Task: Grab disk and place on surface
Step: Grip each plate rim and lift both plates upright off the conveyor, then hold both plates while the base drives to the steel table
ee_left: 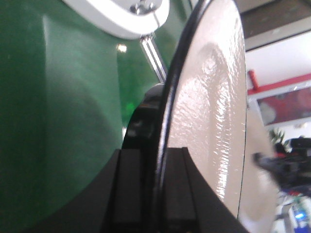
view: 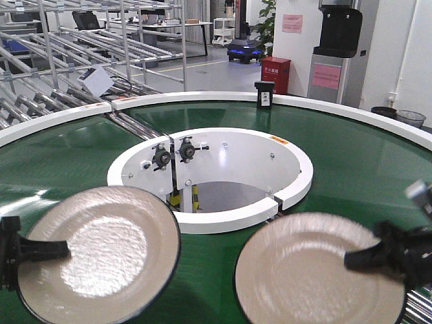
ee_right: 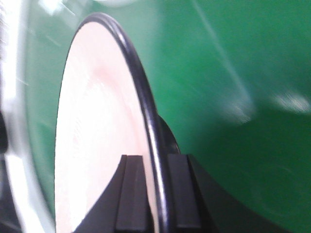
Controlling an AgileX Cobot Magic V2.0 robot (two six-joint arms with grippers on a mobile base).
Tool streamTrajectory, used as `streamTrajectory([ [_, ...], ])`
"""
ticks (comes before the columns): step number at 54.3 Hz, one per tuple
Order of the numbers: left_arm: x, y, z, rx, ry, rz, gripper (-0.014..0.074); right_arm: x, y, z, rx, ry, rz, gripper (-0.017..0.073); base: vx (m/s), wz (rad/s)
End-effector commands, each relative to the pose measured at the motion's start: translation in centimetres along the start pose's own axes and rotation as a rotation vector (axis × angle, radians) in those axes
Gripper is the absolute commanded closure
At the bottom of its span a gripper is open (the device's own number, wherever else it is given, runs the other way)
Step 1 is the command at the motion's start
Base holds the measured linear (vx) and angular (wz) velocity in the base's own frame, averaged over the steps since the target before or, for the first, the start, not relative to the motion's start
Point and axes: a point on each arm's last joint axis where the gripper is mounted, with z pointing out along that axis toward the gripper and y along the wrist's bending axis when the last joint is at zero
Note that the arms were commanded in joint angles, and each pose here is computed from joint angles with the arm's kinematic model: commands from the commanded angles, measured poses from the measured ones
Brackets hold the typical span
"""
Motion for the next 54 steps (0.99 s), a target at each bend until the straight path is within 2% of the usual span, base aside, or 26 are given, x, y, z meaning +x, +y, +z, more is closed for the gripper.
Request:
streamTrajectory([
  [1, 0.5, -4.7, -0.3, 0.182, 0.021, 0.041, 0.0598, 0.0, 4.5, -3.5, -0.138, -0.096, -0.048, 0.0568, 0.0, 0.0],
  [11, 1.7, -7.6, -0.2, 0.225, 0.048, 0.08, 0.0598, 1.2, 7.8, -6.1, -0.146, -0.167, -0.12, 0.0568, 0.0, 0.0],
  [23, 2.2, -9.1, -1.0, 0.235, 0.039, 0.084, 0.0598, 1.6, 8.7, -6.8, -0.155, -0.195, -0.132, 0.0568, 0.0, 0.0],
  [29, 2.4, -9.9, -1.4, 0.242, 0.03, 0.112, 0.0598, 1.6, 8.7, -6.9, -0.151, -0.202, -0.135, 0.0568, 0.0, 0.0],
  [54, 2.5, -10.0, -1.6, 0.242, 0.027, 0.121, 0.0598, 1.6, 8.7, -6.9, -0.155, -0.197, -0.148, 0.0568, 0.0, 0.0],
])
